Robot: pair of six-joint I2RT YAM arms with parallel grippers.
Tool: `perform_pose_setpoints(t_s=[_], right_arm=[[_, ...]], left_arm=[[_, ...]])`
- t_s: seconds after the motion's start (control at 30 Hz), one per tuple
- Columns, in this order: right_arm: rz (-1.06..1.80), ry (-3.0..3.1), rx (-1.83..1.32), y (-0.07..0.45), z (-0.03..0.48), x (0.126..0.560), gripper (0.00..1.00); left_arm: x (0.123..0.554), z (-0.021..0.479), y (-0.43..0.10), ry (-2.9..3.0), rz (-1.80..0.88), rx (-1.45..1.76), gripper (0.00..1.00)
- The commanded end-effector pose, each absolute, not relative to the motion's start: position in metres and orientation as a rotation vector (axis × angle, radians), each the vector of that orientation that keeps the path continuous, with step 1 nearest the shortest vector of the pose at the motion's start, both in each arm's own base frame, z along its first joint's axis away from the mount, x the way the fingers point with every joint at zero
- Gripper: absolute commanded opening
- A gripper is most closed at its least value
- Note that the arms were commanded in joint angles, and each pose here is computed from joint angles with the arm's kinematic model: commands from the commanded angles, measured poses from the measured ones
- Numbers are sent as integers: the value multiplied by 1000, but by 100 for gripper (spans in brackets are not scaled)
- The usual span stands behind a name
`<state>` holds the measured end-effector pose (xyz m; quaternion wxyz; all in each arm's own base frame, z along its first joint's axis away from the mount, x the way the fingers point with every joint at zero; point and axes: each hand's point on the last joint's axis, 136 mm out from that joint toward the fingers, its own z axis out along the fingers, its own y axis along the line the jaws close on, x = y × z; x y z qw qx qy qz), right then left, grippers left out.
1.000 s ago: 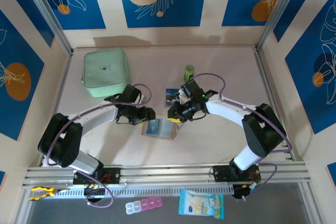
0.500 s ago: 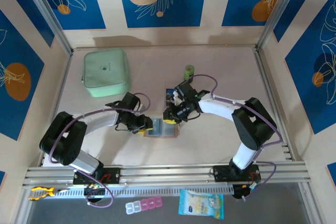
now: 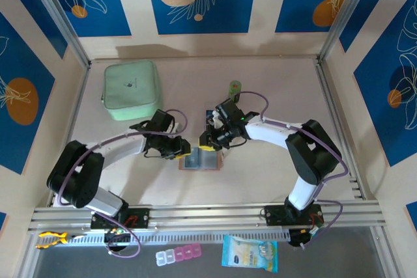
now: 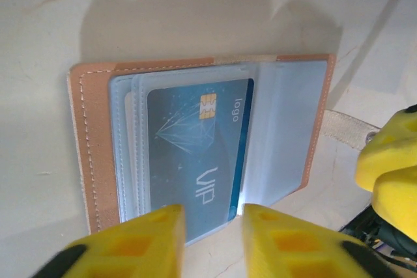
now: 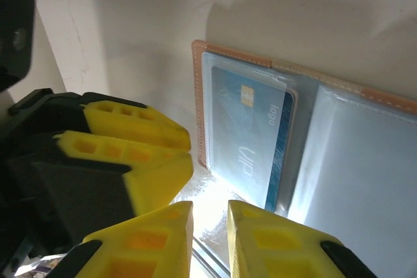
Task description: Take the credit cards out of the card holder
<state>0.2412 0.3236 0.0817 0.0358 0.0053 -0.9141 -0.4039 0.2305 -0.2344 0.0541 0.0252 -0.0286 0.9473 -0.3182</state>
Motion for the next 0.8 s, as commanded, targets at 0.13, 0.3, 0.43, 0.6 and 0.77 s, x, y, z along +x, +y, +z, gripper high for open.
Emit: perform_pose_setpoints(t_s=[0.13, 0.3, 0.43, 0.6, 0.77], right_arm=[[-1244, -2742, -3, 330, 64, 231, 22], [-1241, -2725, 11, 335, 57, 229, 21], [-1225, -2714, 17, 339, 50, 227, 21], [-1194, -2710, 21, 341, 40, 224, 23], [-1176, -2708, 21, 341, 34, 222, 25]], left_arm=[[232, 41, -233, 2960, -947, -80, 12], [227, 29, -227, 2986, -906, -92, 8], [224, 24, -223, 2994, -890, -102, 7], [222, 20, -222, 2998, -894, -115, 6], [220, 19, -221, 2998, -897, -121, 6]])
